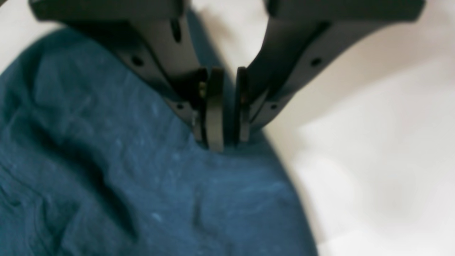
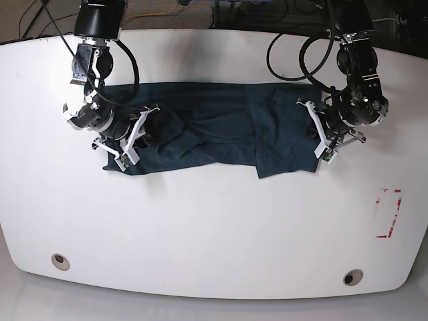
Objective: Layout the t-shirt on the table in an organized manner, then fold the t-shirt properly
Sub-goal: 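Grasp both strip ends with both grippers and pull them apart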
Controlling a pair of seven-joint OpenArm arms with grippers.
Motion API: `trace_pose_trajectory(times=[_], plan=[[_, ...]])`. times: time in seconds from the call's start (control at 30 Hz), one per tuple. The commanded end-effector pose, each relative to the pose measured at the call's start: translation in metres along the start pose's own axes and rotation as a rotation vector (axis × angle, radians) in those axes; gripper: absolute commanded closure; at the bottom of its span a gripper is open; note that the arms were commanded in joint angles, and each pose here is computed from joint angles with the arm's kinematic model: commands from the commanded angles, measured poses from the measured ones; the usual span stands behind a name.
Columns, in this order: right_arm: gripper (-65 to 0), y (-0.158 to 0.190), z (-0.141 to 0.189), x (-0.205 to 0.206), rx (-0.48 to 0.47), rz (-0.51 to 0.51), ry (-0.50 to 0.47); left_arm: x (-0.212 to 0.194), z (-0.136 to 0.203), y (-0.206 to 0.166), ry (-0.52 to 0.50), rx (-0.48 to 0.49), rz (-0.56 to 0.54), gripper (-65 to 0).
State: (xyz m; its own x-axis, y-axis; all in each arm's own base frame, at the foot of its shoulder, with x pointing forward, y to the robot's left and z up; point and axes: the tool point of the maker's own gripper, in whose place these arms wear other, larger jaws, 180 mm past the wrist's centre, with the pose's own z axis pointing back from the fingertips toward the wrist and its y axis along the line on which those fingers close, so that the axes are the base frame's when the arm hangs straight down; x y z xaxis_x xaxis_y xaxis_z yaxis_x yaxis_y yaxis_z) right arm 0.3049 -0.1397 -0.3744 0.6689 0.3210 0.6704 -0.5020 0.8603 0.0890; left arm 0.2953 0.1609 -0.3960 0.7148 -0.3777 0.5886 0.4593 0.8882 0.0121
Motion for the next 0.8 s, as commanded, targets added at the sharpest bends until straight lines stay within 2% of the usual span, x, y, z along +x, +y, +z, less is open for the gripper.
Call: trace_pose_trajectory(times=[0.0,0.2,0.27,0.33,0.47,0.53,0.57,0.6,0.77], plan=[[-12.4,-0.003,0.014,0.027,-0.005,0.017,-0.086,-0.002,-0.009,-0.001,-0.012,-0.027,0.025,-3.6],[-13.0,-0.025,0.041,0.04,-0.054,-0.037,-0.146,-0.019,-0.026,0.002,0.033,-0.064,0.065,-3.6],[-16.5,-0.039,0.049,0.042,-0.085,-0.066,-0.152,-0.022,-0.029,-0.001,0.045,-0.074,0.061,-3.6],[-23.3,-0.053,0.057,0.039,-0.119,-0.097,-0.143,-0.023,-0.029,-0.001,0.05,-0.076,0.058,-3.6],[-48.8,-0.084,0.076,0.025,-0.196,-0.188,-0.13,-0.026,-0.027,0.005,0.061,-0.066,0.051,-3.6],[-59.8,-0.093,0.078,0.019,-0.205,-0.232,-0.132,-0.026,-0.026,0.006,0.061,-0.063,0.048,-3.6],[-63.1,-0.097,0.079,0.017,-0.206,-0.249,-0.135,-0.026,-0.026,0.006,0.059,-0.061,0.047,-3.6],[-65.0,-0.1,0.078,0.012,-0.202,-0.276,-0.136,-0.026,-0.026,0.006,0.059,-0.061,0.046,-3.6],[-65.0,-0.12,0.073,-0.022,-0.158,-0.428,-0.115,-0.027,-0.026,0.007,0.061,-0.061,0.046,-3.6]])
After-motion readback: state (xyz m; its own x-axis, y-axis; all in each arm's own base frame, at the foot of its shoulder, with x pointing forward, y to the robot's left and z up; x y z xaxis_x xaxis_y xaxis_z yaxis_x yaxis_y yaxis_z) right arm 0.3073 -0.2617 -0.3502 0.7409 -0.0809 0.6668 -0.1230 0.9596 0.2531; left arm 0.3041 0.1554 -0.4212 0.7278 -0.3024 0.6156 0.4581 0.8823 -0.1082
